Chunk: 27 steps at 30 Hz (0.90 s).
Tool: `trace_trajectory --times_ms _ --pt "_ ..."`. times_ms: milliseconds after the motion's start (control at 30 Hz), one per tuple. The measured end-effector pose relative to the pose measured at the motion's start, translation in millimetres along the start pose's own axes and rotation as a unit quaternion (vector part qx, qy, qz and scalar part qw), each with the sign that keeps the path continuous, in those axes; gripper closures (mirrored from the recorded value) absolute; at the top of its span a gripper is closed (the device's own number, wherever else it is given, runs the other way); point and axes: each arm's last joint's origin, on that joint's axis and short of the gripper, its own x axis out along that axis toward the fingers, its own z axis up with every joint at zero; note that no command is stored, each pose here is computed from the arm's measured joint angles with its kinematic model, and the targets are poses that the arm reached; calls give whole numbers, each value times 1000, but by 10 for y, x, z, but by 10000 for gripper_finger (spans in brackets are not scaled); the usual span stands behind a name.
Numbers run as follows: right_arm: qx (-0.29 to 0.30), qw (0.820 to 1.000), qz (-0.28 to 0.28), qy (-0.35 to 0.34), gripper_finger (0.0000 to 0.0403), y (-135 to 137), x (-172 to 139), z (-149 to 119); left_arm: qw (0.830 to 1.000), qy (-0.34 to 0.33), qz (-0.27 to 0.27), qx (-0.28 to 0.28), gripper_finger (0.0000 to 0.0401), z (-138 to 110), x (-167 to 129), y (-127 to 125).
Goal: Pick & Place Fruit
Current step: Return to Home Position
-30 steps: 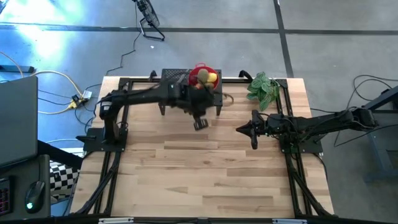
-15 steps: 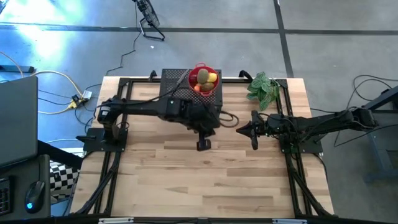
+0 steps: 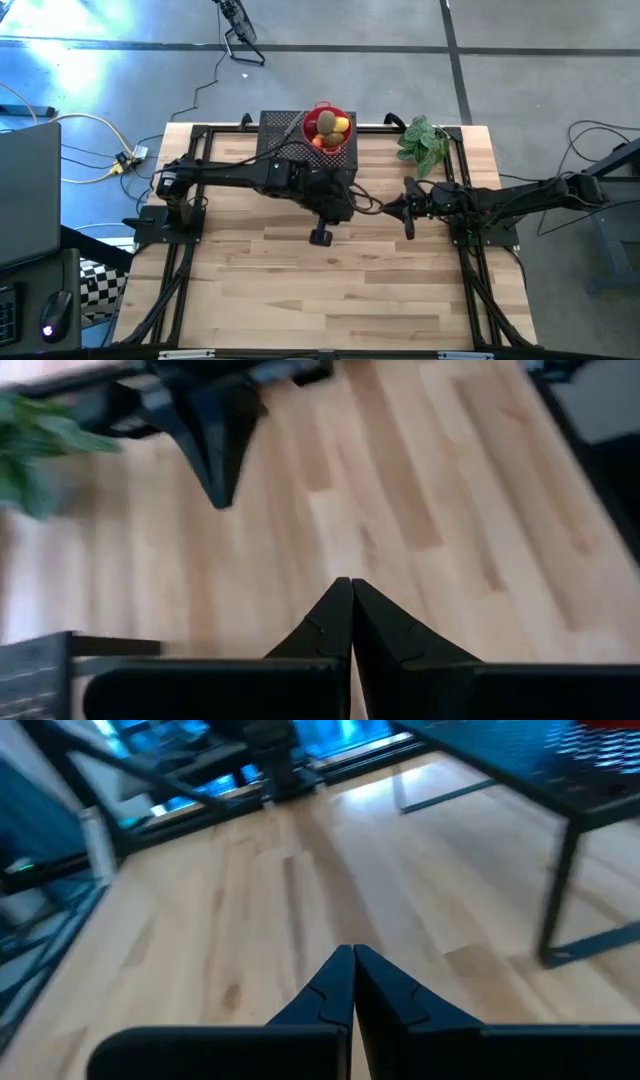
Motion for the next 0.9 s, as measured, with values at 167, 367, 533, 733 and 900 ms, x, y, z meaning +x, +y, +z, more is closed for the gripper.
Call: trace_trajectory --times_ms 167,367,533,733,900 --pt "-3 999 54 8 400 35 -2 7 997 30 -75 -10 401 -92 -3 31" --pt "9 998 62 13 400 40 -3 3 997 42 -64 -11 401 -226 69 15" --pt "7 998 63 12 400 40 -3 6 999 -21 -42 -16 401 -337 -179 -14" --pt "-5 998 64 6 400 43 -3 14 994 -102 -28 -13 401 -739 -361 -94" --pt "-9 997 79 0 400 57 -5 32 988 -149 -20 -22 401 -1122 -492 -170"
